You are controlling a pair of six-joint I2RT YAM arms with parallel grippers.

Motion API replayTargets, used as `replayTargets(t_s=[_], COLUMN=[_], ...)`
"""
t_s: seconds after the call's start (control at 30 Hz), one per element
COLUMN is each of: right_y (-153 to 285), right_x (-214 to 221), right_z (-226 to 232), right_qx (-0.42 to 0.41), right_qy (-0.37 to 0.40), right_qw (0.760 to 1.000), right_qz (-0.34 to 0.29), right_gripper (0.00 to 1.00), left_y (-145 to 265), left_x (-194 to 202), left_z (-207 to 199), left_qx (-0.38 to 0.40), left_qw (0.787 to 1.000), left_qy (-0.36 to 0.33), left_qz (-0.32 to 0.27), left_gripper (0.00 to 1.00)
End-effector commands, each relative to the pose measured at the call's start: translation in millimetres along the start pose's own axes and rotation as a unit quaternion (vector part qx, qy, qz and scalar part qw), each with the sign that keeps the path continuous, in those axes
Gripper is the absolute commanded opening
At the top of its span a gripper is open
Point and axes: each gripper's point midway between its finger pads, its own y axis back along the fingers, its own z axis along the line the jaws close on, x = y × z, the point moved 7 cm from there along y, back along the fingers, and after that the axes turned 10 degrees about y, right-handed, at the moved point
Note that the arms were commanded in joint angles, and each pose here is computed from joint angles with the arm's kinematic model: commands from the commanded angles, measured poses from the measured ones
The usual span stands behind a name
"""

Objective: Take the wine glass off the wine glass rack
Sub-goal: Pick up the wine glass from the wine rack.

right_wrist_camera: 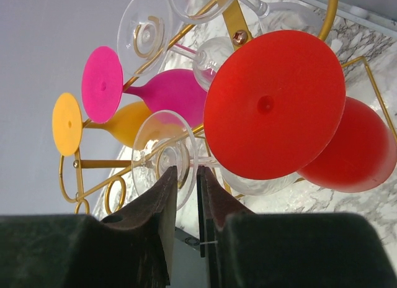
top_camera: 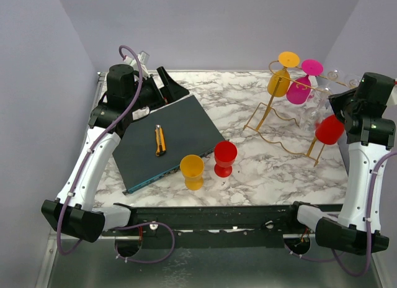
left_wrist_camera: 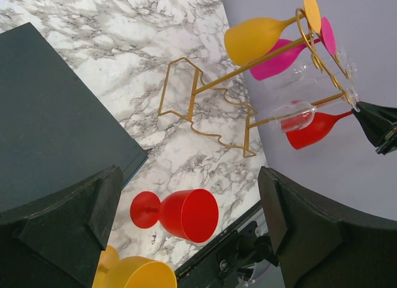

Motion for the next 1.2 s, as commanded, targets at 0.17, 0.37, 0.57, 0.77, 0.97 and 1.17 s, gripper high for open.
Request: replayTargets(t_s=[0.17, 0.37, 0.57, 0.77, 0.97, 1.17], right_y=[0, 5, 13, 20, 24, 26], right_x=[-3, -5, -7, -2, 7, 14], right_z=[-1, 2, 6, 5, 1, -3], right_qx=[-0.004, -0.011, -0.024, -0.039, -0.048, -0.057], right_qy=[-0.009, -0.020, -0.041, -0.080, -0.124, -0.166], right_qw=[1.000, 1.000, 0.999, 0.996, 0.991, 0.984], right_qz=[-0.013, -0.012, -0.012, -0.013, -0.012, -0.015], right_gripper=[0.08, 0.01, 0.00, 0.01, 0.00, 0.00], left_y=[2, 3, 3, 3, 3, 2], left_x=[-9, -9, -8, -8, -8, -8], left_z=[-12, -13, -14, -15, -16, -16], left_qx=[0.024, 0.027, 0.029, 0.031, 0.032, 0.032], left_qw=[1.000, 1.000, 1.000, 0.999, 0.999, 0.999], left_qy=[-0.009, -0.008, -0.006, -0.002, 0.001, 0.004], left_qz=[-0.009, -0.010, -0.008, -0.007, -0.005, -0.003], left_gripper=[0.99, 0.99, 0.99, 0.99, 0.99, 0.99])
